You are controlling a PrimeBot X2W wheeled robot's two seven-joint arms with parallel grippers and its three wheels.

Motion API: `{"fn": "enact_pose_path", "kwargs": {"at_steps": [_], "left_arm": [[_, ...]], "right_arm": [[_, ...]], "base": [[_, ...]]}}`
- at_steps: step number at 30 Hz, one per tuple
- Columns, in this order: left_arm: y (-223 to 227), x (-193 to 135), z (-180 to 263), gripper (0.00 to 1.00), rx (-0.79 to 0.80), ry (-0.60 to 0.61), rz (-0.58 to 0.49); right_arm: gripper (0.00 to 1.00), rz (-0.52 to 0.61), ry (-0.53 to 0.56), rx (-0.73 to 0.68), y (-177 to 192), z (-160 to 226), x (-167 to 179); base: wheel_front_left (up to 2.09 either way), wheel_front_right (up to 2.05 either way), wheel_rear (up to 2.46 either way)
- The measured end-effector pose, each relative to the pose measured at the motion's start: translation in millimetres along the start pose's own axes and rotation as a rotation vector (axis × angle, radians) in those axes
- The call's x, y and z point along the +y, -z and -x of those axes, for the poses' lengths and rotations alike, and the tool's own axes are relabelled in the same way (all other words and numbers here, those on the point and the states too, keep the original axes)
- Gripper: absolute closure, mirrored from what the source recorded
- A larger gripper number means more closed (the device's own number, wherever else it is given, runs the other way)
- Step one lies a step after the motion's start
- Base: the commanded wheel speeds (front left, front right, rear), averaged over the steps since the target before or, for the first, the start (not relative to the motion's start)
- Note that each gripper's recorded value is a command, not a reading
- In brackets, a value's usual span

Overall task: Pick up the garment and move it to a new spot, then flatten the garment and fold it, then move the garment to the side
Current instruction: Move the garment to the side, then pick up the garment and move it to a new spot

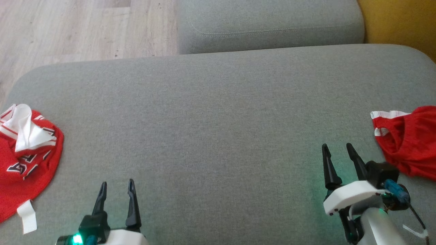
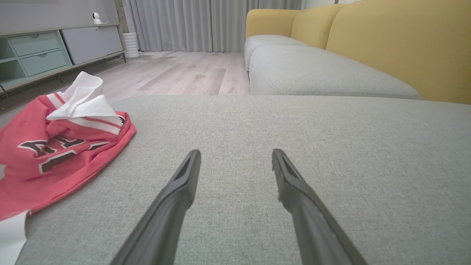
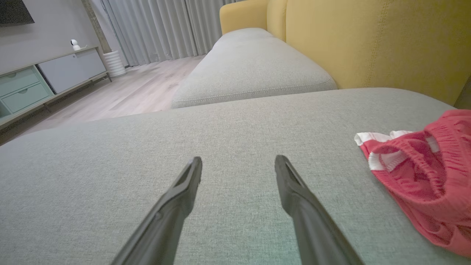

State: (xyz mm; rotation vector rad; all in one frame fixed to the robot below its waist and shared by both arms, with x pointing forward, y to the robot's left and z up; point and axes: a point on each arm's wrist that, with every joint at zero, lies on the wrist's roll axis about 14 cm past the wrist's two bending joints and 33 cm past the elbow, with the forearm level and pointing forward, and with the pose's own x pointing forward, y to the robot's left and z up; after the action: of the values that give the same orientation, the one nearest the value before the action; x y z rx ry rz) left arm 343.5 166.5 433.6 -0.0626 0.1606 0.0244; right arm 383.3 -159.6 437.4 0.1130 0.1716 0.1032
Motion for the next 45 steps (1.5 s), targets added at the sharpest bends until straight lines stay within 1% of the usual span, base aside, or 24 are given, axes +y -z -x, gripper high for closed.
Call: {"fn": "enact_pose_path", "kwargs": {"at_steps": [9,12,18,22,24,25,29,32,34,36,39,45], "left_arm": [[2.9,8.3,5.7,0.00,0.006,-0.029,0.005],[4.5,16.5,9.6,0.00,0.010,-0.059,0.012],[7.4,48.9,27.3,0.00,0.011,-0.177,0.040],[9.6,75.8,46.5,0.00,0.010,-0.271,0.048],[10.9,92.0,58.5,0.00,0.009,-0.333,0.059],[12.7,110.8,73.1,0.00,0.009,-0.407,0.067],[16.2,144.3,103.4,0.00,0.011,-0.544,0.081],[19.1,162.6,122.1,0.00,0.018,-0.622,0.086],[20.3,170.0,127.9,0.00,0.024,-0.647,0.087],[18.6,175.7,128.4,0.00,0.024,-0.651,0.082],[-1.6,188.7,113.8,0.00,-0.027,-0.636,0.064],[-42.3,212.9,46.5,0.00,-0.063,-0.506,-0.026]], "right_arm": [[0.00,0.005,-0.037,-0.001,-1.2,-6.0,12.2],[0.00,0.017,-0.079,0.009,1.4,-10.6,25.8],[0.00,0.033,-0.226,0.033,7.8,-24.6,75.7],[0.00,0.028,-0.350,0.052,13.1,-33.7,120.1],[0.00,0.025,-0.418,0.066,16.9,-36.3,144.5],[0.00,0.025,-0.492,0.079,20.6,-37.1,170.3],[0.00,0.033,-0.626,0.092,23.9,-37.0,217.1],[0.00,0.033,-0.687,0.104,28.2,-36.3,238.4],[0.00,0.029,-0.705,0.118,33.7,-36.5,244.1],[0.00,0.023,-0.707,0.130,38.1,-39.2,245.0],[0.00,0.023,-0.702,0.139,43.0,-43.6,242.4],[0.00,0.017,-0.679,0.127,44.8,-62.7,234.3]], "base": [[0.00,0.00,0.00],[0.00,0.00,0.00],[0.00,0.00,0.00],[0.00,0.00,0.00],[0.00,0.00,0.00],[0.00,0.00,0.00],[0.00,0.00,0.00],[0.00,0.00,0.00],[0.00,0.00,0.00],[0.00,0.00,0.00],[0.00,0.00,0.00],[0.00,0.00,0.00]]}}
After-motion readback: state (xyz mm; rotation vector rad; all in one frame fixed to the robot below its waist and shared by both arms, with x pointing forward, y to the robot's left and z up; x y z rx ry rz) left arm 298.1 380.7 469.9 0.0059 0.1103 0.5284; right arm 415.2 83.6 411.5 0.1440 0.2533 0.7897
